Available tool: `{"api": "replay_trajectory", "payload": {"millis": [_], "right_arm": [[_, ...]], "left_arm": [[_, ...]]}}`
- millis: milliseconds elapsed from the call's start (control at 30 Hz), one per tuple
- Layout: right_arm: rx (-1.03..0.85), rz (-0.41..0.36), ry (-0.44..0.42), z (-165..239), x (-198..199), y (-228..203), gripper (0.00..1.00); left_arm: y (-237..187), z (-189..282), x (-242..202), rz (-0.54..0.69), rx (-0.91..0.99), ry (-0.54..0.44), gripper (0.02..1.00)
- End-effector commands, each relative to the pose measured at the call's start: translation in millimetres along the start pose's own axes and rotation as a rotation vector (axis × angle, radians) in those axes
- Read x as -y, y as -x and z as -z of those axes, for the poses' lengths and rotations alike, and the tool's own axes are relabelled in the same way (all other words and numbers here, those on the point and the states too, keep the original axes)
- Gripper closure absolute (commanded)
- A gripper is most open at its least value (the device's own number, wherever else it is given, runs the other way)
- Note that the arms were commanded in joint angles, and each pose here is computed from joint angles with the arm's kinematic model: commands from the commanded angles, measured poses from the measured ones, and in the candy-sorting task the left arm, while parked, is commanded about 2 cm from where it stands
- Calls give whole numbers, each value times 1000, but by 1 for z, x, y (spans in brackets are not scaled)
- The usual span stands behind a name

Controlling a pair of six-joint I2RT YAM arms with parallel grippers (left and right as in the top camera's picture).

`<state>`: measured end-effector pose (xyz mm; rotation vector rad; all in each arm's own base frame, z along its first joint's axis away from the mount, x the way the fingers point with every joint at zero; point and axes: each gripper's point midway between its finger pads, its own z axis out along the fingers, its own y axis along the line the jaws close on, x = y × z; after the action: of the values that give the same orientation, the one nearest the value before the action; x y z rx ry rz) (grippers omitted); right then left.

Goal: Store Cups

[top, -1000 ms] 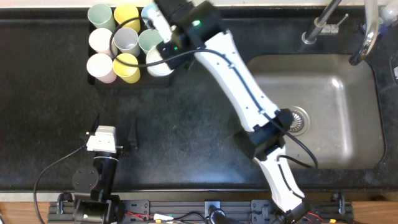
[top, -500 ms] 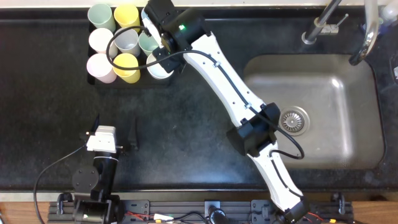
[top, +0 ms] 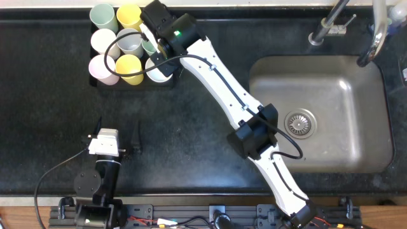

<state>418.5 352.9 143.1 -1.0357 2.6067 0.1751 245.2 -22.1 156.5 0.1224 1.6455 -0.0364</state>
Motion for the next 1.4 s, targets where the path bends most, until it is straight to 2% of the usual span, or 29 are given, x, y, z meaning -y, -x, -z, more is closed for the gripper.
{"api": "replay_trajectory", "payload": {"millis": [33, 1400], "right_arm": [[-9, 25, -12, -13, 0, 1, 956], [-61, 64, 4, -39, -4, -9, 956]], "left_arm": [[0, 0, 0, -11, 3, -2, 20], [0, 0, 0, -11, 3, -2, 20]]}}
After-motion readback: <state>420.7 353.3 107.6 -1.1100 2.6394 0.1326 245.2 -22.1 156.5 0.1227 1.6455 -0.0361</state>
